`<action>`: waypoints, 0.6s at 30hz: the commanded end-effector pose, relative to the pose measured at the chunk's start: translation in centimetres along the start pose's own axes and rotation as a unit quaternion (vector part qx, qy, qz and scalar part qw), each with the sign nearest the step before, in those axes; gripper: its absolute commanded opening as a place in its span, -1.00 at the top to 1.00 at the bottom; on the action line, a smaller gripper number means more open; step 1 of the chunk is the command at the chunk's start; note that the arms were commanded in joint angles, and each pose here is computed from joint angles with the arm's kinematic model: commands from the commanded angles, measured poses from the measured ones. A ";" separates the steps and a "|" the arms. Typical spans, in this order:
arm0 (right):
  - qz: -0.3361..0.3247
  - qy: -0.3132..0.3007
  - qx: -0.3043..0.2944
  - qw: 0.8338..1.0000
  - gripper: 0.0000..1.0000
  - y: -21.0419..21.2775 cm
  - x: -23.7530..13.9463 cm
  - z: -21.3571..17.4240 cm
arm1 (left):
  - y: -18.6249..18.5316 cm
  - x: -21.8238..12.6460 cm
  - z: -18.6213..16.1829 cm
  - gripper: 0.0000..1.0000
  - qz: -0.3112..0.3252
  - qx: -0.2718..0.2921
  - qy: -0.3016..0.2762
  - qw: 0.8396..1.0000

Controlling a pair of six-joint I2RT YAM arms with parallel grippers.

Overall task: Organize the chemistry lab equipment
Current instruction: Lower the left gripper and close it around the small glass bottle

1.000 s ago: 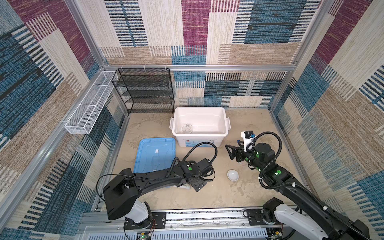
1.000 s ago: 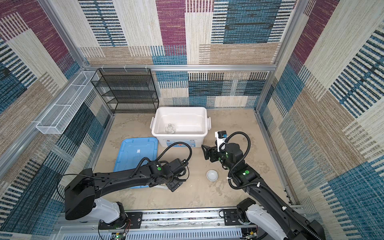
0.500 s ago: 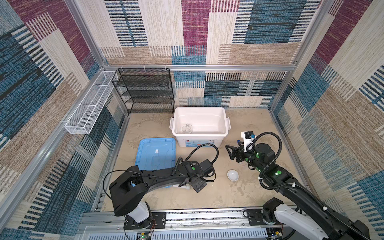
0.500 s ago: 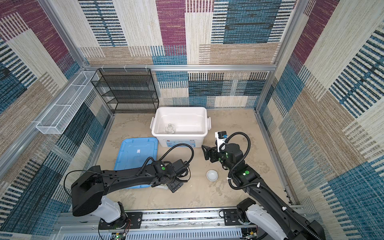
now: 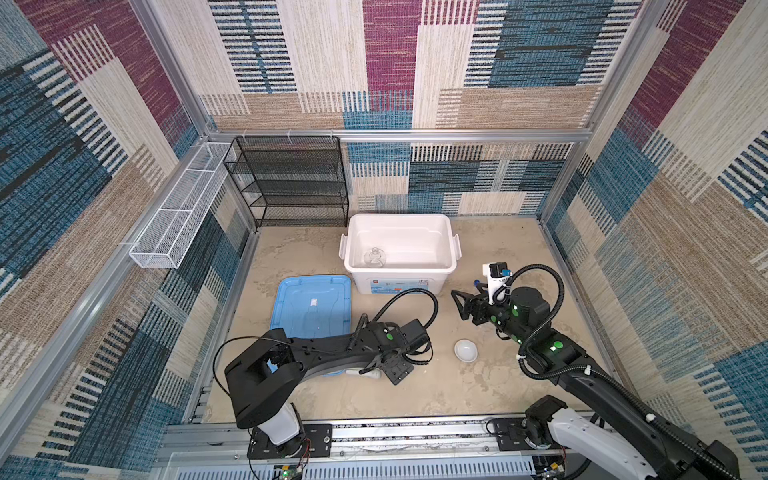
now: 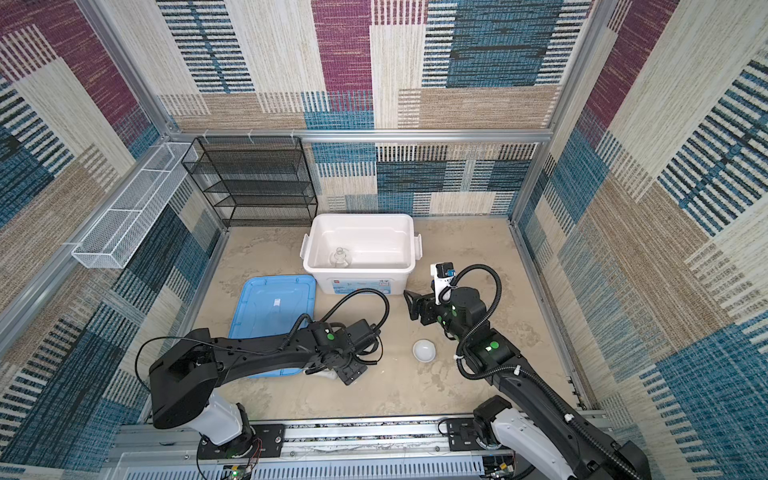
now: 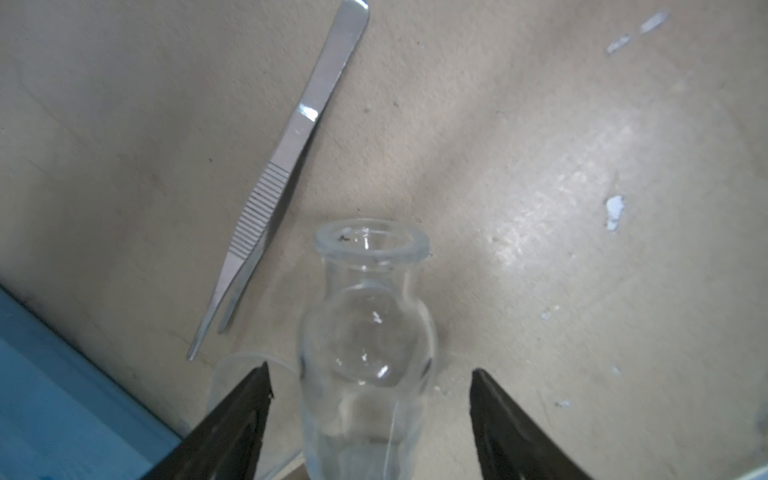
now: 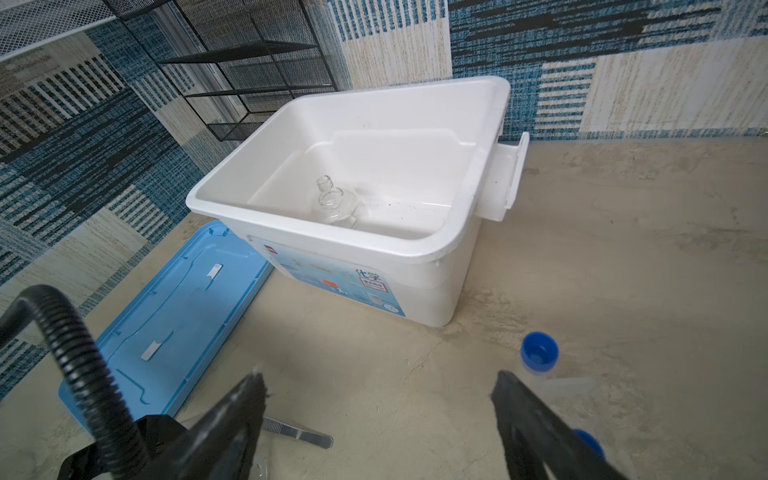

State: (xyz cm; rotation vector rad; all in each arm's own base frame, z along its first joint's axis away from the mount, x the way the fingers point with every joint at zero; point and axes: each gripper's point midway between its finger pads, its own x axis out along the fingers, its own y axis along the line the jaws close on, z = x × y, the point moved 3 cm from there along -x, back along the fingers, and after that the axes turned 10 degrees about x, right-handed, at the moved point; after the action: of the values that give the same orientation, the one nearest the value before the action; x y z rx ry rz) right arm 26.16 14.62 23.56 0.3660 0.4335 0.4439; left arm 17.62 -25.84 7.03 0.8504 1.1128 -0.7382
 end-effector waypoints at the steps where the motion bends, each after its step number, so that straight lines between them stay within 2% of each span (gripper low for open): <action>1: 0.002 -0.015 0.001 1.000 -0.76 0.1 -0.1 0.6 | -0.2 0.2 0.2 -0.50 -0.009 -0.007 -0.005 1.000; 10: 0.001 -0.017 0.001 1.000 -0.76 0.1 -0.2 0.7 | -0.6 0.8 0.3 -0.37 -0.021 -0.007 -0.001 1.000; 18: 0.001 -0.018 -0.001 1.000 -0.76 0.1 -0.2 0.7 | -0.3 0.7 0.8 -0.04 -0.022 -0.012 -0.011 1.000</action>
State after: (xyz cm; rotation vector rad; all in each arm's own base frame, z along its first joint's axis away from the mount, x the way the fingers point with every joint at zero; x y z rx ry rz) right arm 26.11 14.58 23.67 0.3666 0.4292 0.4443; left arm 17.67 -26.18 6.10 0.8304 1.1382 -0.7554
